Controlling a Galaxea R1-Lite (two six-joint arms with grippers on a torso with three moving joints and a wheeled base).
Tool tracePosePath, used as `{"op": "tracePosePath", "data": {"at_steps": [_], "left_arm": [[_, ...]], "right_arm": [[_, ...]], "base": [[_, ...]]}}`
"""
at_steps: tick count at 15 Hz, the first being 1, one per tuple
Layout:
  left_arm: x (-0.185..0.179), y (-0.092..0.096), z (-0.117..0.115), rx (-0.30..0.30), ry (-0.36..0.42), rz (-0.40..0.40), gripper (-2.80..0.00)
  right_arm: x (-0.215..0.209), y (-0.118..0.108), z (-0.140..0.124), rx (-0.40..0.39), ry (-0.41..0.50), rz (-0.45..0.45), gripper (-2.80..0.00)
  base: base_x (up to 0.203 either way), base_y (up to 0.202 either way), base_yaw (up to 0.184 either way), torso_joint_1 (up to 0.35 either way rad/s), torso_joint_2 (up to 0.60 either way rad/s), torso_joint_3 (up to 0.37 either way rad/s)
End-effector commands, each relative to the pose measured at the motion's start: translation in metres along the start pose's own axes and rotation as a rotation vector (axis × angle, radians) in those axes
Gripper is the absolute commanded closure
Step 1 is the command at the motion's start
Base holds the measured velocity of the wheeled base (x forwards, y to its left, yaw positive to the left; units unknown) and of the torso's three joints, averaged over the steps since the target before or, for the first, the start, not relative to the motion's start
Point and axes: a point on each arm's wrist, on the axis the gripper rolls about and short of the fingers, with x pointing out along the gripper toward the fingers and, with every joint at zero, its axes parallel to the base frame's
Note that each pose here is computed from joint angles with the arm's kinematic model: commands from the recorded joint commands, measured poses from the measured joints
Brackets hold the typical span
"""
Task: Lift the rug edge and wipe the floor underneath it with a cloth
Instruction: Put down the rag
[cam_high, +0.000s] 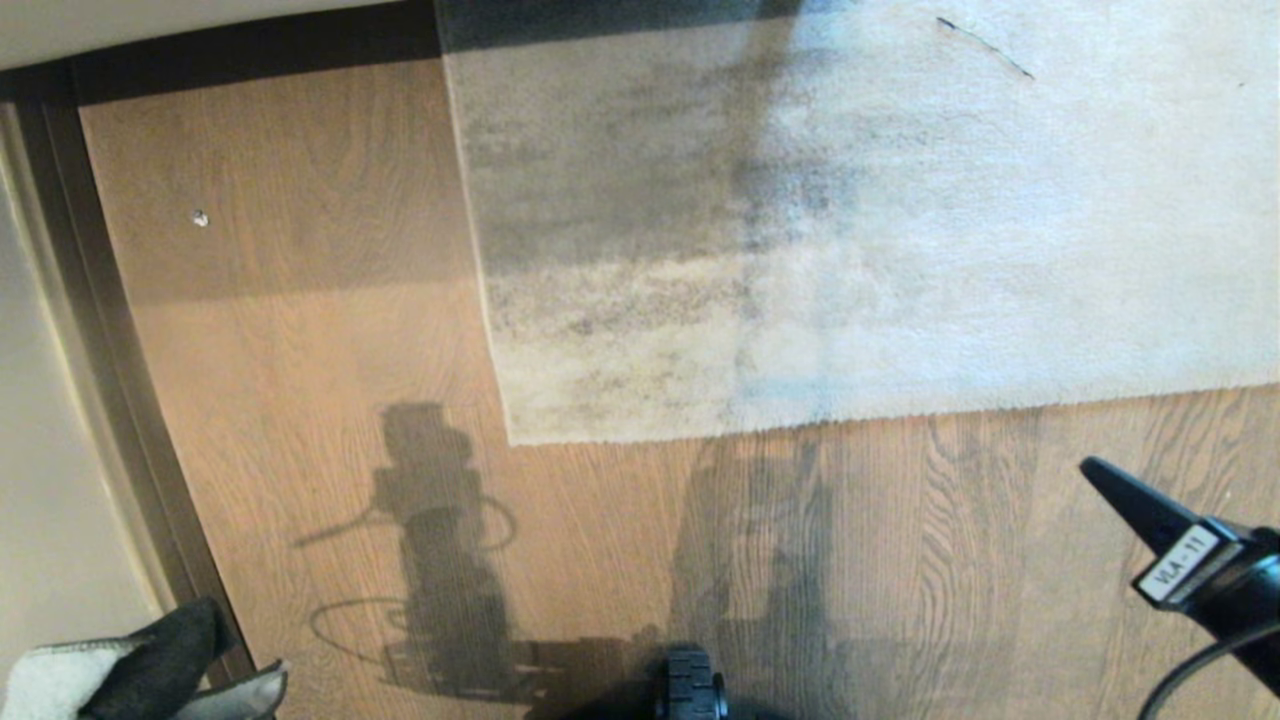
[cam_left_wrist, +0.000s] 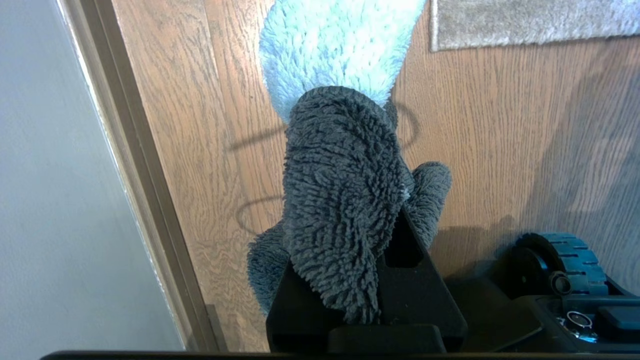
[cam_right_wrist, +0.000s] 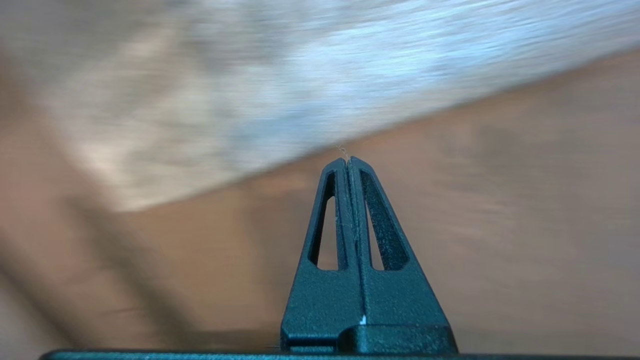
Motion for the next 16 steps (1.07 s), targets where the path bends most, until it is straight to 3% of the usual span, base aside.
{"op": "tracePosePath", "data": {"at_steps": [1,3,9,13,16], "left_arm": [[0.000,0.000,0.000,-0.001,0.000,0.000,0.00],[0.000,0.000,0.000,-0.001,-0.001,0.000,0.00],[0.000,0.000,0.000,-0.001,0.001,0.000,0.00],[0.000,0.000,0.000,-0.001,-0.001,0.000,0.00],[0.000,0.000,0.000,-0.001,-0.001,0.000,0.00]], "right_arm": [[-0.036,-0.022,0.013,-0.080,-0.098,-0.132,0.00],[-0.055,-0.032,0.014,-0.161,-0.127,-0.226,0.00],[-0.108,-0.043,-0.004,-0.373,-0.146,-0.302,0.00],[-0.120,-0.052,-0.027,-0.412,-0.004,-0.315,0.00],[-0.121,-0.054,-0.037,-0.409,0.111,-0.245,0.00]], "base": [[0.000,0.000,0.000,0.000,0.00,0.000],[0.000,0.000,0.000,0.000,0.00,0.000],[0.000,0.000,0.000,0.000,0.00,0.000],[0.000,0.000,0.000,0.000,0.00,0.000],[0.000,0.000,0.000,0.000,0.00,0.000]]}}
